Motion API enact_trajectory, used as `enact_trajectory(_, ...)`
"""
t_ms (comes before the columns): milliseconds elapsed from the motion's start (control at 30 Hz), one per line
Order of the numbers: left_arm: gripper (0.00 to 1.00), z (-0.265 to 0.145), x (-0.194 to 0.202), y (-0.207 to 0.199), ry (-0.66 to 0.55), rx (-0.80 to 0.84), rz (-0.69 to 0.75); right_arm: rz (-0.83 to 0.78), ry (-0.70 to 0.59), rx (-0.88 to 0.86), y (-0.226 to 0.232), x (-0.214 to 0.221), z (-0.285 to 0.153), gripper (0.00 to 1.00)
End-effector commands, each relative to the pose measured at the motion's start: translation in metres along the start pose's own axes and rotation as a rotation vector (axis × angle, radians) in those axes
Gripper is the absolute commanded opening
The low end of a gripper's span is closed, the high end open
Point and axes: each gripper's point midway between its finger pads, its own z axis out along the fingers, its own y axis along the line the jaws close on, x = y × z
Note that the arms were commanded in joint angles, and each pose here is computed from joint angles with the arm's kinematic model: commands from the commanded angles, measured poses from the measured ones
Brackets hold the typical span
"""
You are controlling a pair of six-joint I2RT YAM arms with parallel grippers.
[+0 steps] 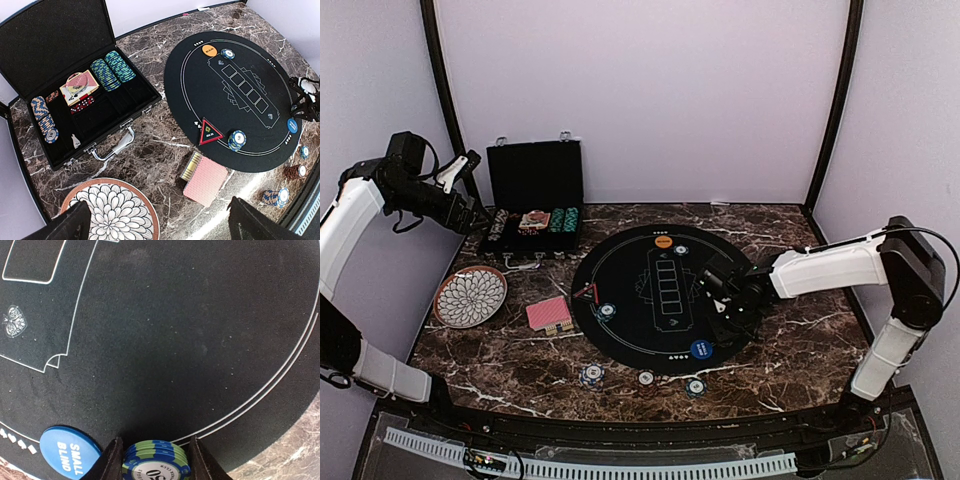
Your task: Distribute texas hold em gaming equipment
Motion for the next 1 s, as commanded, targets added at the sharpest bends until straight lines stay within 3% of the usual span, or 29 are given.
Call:
enact_trajectory(0,0.99,-0.011,-0.005,-0.010,-0.018,0.012,0.029,0.003,0.008,-0.014,0.000,0.004,0.010,0.29)
enact_trajectory(133,0.99,-0.011,-0.004,-0.009,-0.016,0.012,0.027,0.003,0.010,-0.003,-0.002,0.006,0.008,0.41)
enact_trajectory(300,0.99,-0.012,-0.004,-0.010,-0.017,0.013,0.028,0.004,-0.016,0.027,-0.008,-0.002,-0.004,0.64)
enact_trajectory(533,0.99,-0.013,-0.005,-0.009,-0.019,0.006,0.029,-0.001,-0.122,0.009,0.000,-0.031,-0.049,0.68)
enact_trajectory(733,0.99,-0.012,-0.004,-0.009,-0.015,0.008,0.028,-0.142,-0.218,-0.088,0.070,-0.049,-0.102,0.75)
enact_trajectory(967,0.99,-0.014,-0.005,-0.011,-0.019,0.010,0.030,-0.367,-0.179,-0.185,0.153,-0.016,-0.121,0.88)
